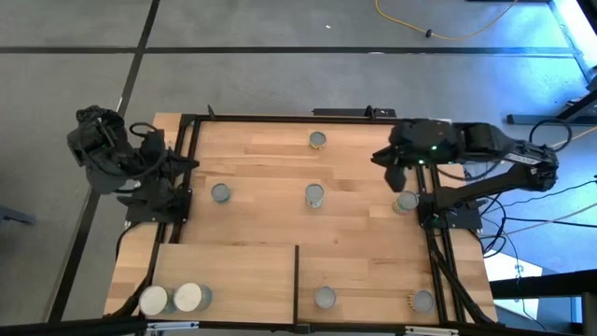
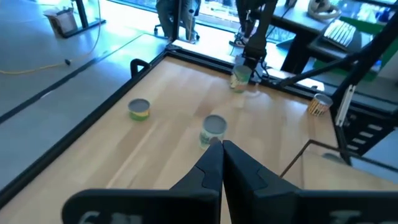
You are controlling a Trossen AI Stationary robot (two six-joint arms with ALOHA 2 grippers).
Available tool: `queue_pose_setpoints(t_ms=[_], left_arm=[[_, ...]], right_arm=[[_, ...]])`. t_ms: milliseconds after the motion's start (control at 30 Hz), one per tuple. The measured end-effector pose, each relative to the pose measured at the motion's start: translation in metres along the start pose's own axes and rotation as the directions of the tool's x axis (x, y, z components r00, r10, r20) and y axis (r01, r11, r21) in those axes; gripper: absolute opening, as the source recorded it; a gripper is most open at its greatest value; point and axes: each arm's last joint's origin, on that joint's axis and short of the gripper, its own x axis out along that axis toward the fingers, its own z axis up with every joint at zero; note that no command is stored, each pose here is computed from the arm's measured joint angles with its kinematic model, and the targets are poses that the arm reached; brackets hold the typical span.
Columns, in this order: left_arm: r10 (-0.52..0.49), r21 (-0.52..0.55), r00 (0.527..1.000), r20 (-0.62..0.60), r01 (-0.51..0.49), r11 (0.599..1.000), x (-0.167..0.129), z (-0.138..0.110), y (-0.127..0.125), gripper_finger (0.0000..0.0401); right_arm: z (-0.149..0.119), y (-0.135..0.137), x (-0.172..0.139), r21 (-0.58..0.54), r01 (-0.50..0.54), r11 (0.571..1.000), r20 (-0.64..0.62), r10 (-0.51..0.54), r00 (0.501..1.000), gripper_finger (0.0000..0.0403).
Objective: Pick and place cans onto a shelf
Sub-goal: Put the canned mixed veggies on the shelf
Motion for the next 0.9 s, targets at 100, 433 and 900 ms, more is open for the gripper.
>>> queue_pose_setpoints(t_ms=[100,433,900], left_arm=[[-0.007,-0.016,1.000,0.006,0.008,1.000,0.000,0.001,-0.001,0.0000],[-0.019,-0.044,1.000,0.017,0.020,0.999,0.000,0.003,-0.003,0.0000],[-0.062,-0.041,0.998,-0.032,0.061,0.997,0.000,0.001,-0.005,0.0000]], right_arm=[[0.003,0.003,0.015,0.014,0.028,0.999,-0.018,-0.028,0.999,0.0072],[0.013,0.006,0.098,0.353,0.147,0.924,-0.199,-0.079,0.977,0.0072],[0.002,0.008,0.203,0.391,0.118,0.913,-0.416,0.061,0.907,0.0072]])
